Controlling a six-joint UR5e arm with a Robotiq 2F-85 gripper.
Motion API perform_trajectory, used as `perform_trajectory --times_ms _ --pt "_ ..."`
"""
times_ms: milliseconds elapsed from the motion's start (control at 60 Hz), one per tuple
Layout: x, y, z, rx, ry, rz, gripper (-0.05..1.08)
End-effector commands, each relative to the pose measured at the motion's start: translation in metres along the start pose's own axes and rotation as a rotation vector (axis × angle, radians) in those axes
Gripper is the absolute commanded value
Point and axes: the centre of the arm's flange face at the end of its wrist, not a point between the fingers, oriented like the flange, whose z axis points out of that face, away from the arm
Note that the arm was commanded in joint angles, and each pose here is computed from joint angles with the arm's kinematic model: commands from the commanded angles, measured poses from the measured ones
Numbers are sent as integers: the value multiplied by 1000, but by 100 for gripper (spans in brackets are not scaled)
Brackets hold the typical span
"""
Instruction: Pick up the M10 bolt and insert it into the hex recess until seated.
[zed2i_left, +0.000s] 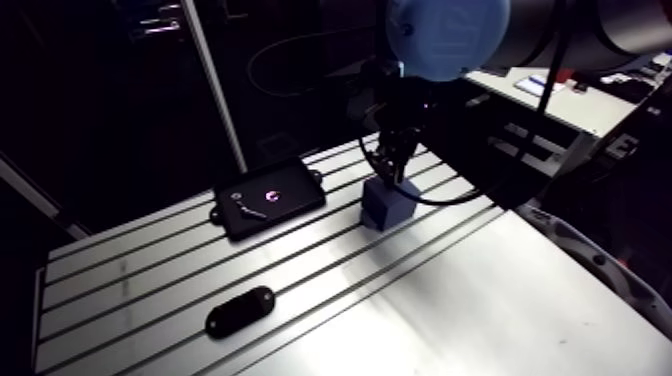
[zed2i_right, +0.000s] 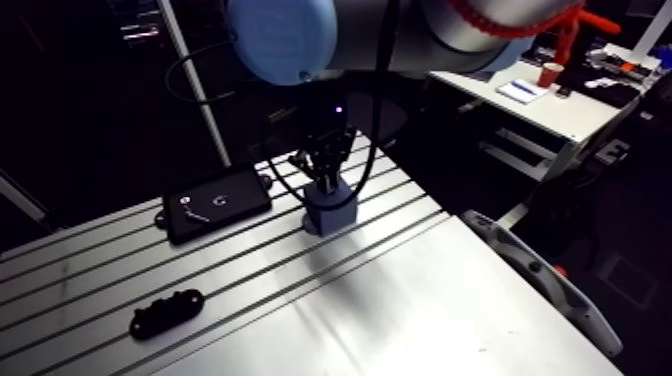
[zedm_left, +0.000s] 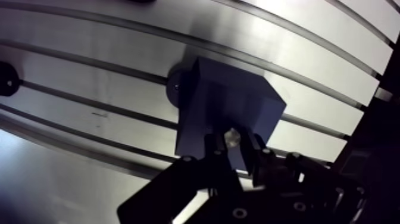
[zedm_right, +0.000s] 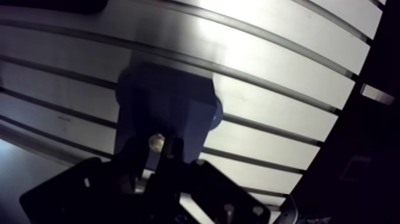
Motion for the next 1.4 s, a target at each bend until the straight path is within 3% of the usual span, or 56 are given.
perform_trajectory --times_ms 17,417,633,1033,1400 --pt "0 0 -1 -4 5 -45 71" --pt "1 3 -4 -12 13 -118 70" --pt "1 1 -2 -3 12 -155 68" --pt "1 2 -3 -5 7 -162 67" --pt "2 5 -20 -29 27 -158 60"
